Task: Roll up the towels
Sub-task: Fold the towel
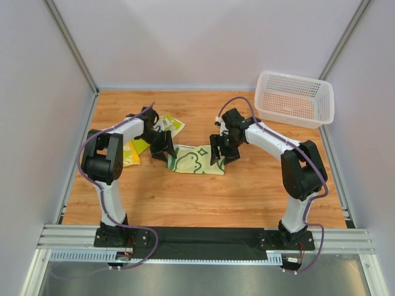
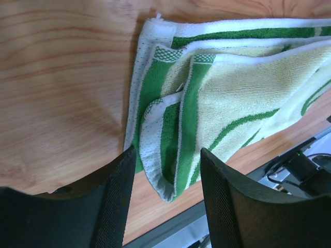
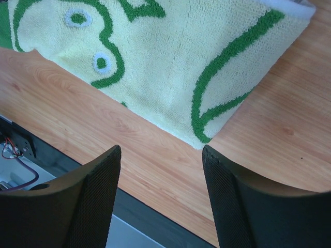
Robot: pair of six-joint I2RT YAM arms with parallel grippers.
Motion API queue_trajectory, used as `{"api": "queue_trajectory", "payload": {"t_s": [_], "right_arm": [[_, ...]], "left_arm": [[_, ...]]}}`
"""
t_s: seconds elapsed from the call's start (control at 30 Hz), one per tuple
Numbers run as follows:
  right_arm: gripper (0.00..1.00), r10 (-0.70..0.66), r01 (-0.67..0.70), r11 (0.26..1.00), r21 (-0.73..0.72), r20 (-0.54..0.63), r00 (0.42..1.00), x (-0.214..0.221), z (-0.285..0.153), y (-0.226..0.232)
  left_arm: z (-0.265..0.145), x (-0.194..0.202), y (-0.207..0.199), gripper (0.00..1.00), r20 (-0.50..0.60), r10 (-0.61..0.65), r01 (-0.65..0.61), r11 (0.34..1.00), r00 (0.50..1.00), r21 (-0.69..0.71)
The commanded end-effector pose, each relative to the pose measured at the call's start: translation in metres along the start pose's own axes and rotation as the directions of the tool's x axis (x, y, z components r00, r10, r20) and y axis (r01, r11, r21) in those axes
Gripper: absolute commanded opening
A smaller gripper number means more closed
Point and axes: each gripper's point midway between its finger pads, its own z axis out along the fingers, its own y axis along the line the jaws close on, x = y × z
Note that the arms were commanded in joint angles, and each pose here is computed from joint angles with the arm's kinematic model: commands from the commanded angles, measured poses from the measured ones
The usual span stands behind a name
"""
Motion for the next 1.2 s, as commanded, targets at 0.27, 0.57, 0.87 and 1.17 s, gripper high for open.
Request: {"api": "queue_trajectory", "payload": {"t_s": [0.27,0.57,0.87,1.17], "right_arm": [[0.65,-0.027,0.027,1.000,-0.008,0.037,0.999,-0.011,-0.005,0.005],[0.64,-0.021,0.021,1.000,0.002,0.020,1.000,-0.008,-0.001,0.002],[0.64,-0.014,0.014,1.000,0.007,0.016,1.000,-0.006,0.001,0.000],[0.64,-0.010,0.009,1.000,0.008,0.012,1.000,-0.004,0.003,-0.001]], "left_arm": [[-0.012,-0.014,-0.009,0.59,0.047,0.063,-0.063,0.998,0.997,-0.005],[-0.006,-0.017,-0.014,0.59,0.042,0.075,-0.076,0.997,0.996,0.017],[-0.002,-0.017,-0.021,0.59,0.027,0.091,-0.092,0.996,0.995,0.022],[0.002,-0.018,-0.018,0.58,0.020,0.103,-0.103,0.995,0.994,0.004]]}}
